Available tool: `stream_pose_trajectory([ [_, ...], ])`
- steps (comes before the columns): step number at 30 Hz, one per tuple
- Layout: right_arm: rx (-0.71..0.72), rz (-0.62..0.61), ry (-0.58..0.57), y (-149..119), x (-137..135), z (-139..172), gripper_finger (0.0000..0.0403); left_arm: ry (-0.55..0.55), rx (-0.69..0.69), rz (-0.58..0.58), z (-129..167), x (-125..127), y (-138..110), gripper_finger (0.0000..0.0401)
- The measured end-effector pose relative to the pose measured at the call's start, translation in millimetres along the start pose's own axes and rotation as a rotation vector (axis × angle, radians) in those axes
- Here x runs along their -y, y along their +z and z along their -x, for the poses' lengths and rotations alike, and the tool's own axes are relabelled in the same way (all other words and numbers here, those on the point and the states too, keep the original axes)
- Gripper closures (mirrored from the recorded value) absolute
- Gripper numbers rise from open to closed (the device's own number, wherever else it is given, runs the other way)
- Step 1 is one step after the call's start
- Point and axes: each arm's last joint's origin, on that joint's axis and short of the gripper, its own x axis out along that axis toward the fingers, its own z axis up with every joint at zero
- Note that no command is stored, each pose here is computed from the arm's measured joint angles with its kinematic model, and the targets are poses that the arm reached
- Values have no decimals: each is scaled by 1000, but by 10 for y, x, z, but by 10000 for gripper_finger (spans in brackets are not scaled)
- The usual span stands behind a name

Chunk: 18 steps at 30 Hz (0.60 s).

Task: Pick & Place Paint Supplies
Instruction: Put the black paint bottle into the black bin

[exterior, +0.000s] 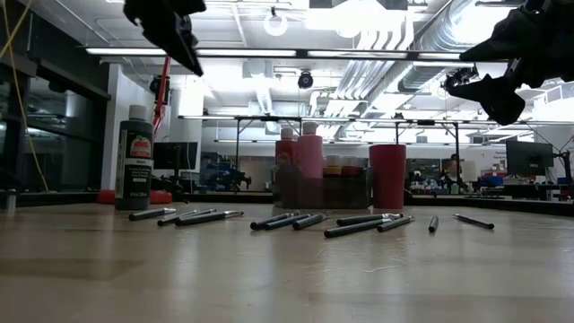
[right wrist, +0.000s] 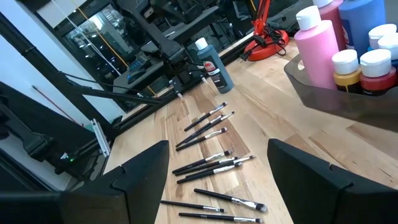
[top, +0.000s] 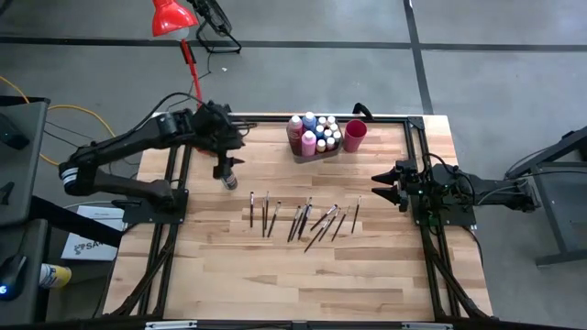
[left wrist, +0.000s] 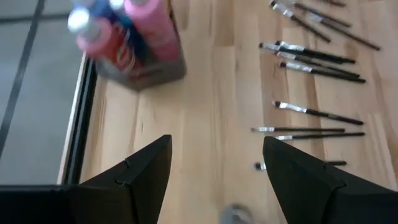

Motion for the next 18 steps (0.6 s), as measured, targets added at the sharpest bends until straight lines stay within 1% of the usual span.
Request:
stream_pose_trajectory([
  [3,0,0,0,1,0,0,137,58,-38,101,92,68,-88,155],
  [6,0,0,0,1,0,0,137,126,-121,268,166,112,-193,155],
  [8,0,0,0,0,0,0,137,145,-174,372,195,130,-258,155],
  [10,0,0,0,0,0,0,137,143,-216,440,206,148,-301,155],
  [12,0,0,0,0,0,0,137,139,-244,457,207,158,-324,155],
  [14,0,0,0,0,0,0,137,137,-249,441,203,158,-325,155],
  [18,0,0,0,0,0,0,137,135,-266,340,202,158,-332,155],
])
